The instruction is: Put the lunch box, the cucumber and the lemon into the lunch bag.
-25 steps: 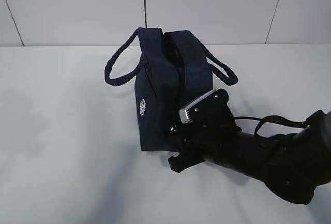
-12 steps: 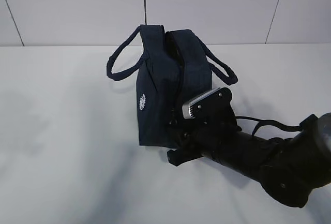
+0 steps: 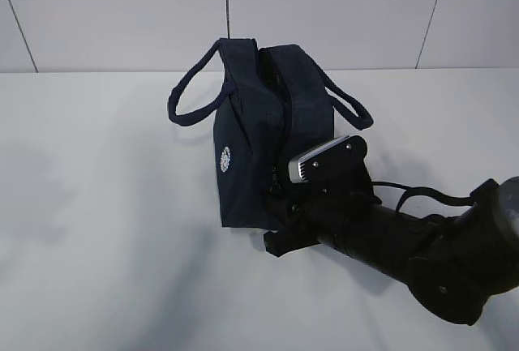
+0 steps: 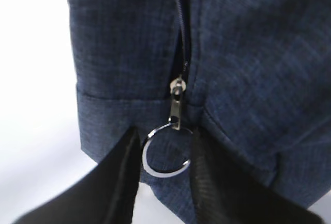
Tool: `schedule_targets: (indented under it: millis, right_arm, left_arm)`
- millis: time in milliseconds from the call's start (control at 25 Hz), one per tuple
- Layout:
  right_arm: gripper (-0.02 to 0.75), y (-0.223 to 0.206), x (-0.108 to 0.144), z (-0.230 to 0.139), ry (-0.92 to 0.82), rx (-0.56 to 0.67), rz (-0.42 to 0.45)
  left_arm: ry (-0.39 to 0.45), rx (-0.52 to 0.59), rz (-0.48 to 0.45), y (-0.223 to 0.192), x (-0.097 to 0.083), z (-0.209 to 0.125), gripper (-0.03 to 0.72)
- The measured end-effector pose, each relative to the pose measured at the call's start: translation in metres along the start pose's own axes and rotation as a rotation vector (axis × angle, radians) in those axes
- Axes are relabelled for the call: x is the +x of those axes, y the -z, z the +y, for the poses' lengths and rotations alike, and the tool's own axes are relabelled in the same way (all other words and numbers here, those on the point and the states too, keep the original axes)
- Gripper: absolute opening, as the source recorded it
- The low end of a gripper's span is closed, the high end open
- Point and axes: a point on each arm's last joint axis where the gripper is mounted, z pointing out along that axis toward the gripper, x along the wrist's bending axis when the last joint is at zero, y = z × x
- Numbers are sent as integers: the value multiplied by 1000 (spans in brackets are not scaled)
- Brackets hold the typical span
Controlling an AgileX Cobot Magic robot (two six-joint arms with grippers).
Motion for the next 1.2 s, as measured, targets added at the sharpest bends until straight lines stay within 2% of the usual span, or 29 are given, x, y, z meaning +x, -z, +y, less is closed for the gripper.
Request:
schedule_targets:
  millis: [800, 1200]
  right_arm:
    - [244, 0, 0, 0, 2, 0, 0]
    - [244, 7, -5, -7, -37, 2, -59]
  left_arm:
    - [-14, 4, 9, 0, 1, 0, 185]
    - [-15, 8, 10, 0, 1, -1, 185]
